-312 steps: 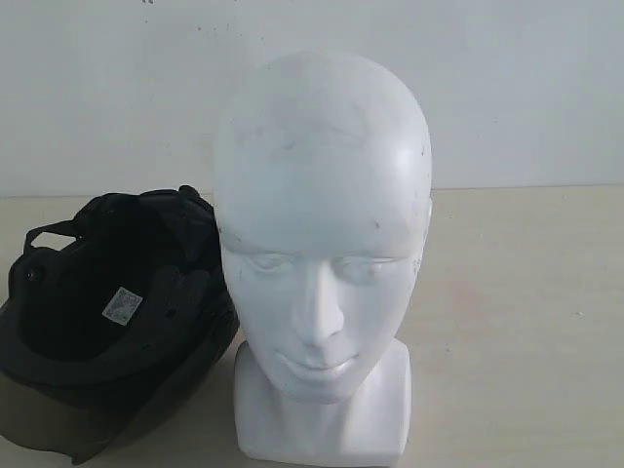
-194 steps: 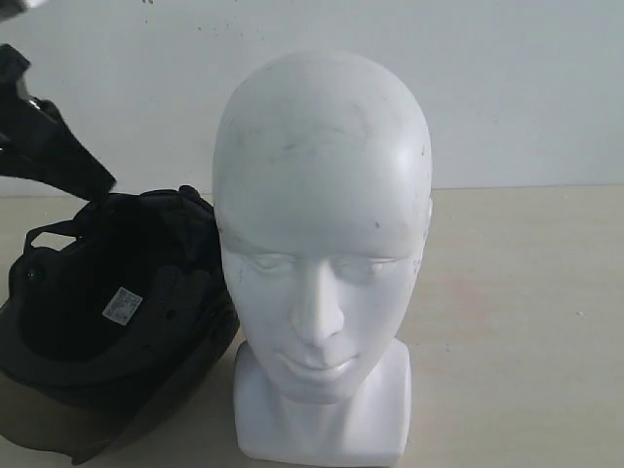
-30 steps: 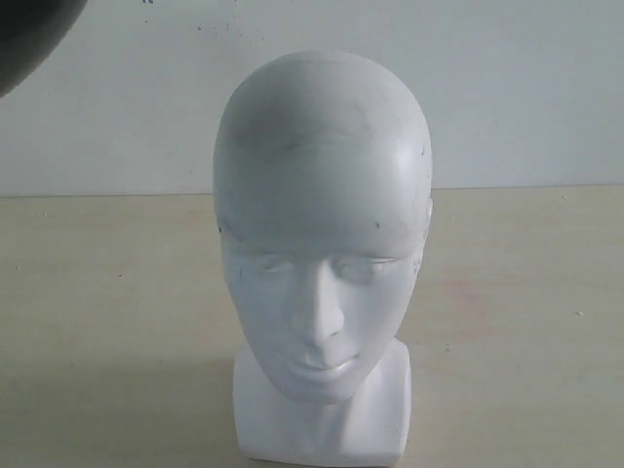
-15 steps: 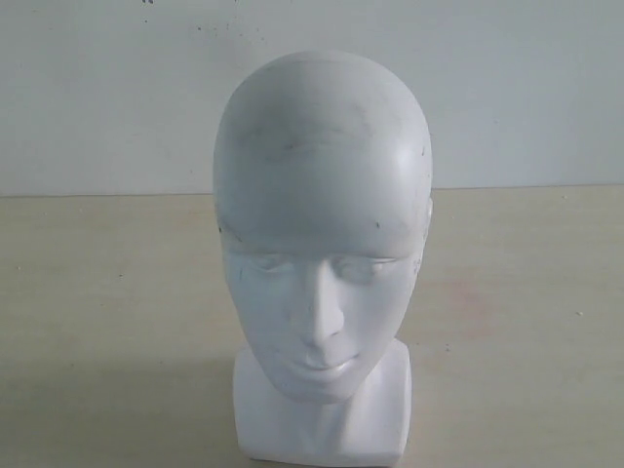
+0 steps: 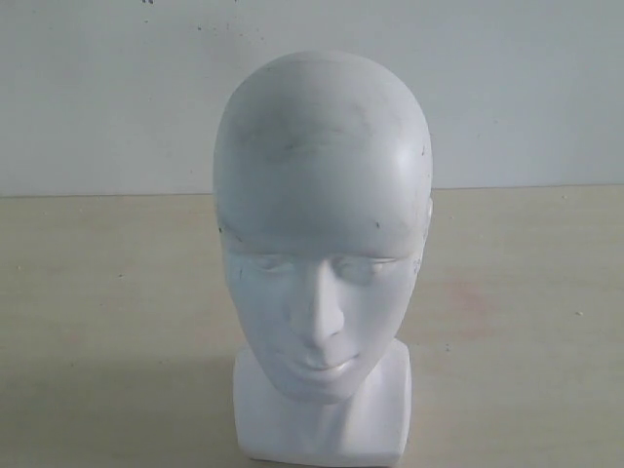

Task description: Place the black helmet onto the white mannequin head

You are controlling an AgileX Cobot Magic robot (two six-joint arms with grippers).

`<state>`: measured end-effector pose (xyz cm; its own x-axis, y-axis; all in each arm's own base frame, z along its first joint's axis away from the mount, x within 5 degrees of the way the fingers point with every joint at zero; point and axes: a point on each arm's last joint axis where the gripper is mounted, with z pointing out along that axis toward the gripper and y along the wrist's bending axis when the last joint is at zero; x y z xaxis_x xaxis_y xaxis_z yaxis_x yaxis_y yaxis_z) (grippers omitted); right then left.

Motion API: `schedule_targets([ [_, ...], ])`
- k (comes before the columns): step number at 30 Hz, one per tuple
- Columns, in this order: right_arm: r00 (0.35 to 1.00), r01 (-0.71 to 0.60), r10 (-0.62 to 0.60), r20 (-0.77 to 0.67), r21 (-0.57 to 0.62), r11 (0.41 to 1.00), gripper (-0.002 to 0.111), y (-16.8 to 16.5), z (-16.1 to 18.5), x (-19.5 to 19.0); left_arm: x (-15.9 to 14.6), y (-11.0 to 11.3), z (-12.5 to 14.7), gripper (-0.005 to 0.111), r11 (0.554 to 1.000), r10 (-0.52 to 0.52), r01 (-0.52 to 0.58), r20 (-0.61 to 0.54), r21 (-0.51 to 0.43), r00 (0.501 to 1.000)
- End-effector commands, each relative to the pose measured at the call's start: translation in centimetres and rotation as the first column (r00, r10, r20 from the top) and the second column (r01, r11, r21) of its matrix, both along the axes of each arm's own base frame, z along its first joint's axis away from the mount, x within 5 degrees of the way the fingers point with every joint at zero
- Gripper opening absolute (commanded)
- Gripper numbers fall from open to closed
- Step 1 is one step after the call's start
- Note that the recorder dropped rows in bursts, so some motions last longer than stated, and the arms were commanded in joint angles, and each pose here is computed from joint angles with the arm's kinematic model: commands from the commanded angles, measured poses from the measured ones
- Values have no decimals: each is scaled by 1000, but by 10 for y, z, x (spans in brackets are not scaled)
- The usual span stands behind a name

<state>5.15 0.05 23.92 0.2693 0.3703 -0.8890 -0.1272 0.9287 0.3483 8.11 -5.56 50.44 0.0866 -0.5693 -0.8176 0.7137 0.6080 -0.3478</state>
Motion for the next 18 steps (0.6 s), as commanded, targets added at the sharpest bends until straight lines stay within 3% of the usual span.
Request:
schedule_targets([
  [1, 1000, 8, -8, 10, -19, 1000, 0, 0, 2, -1, -9, 0, 6, 4, 1000, -7, 6, 56, 23, 998],
  [8, 1000, 8, -8, 10, -19, 1000, 0, 0, 2, -1, -13, -4, 5, 4, 997, -68, 64, 73, 52, 995],
  [18, 1000, 8, -8, 10, -19, 1000, 0, 0, 2, -1, -13, -4, 5, 4, 996, -57, 52, 81, 69, 995],
])
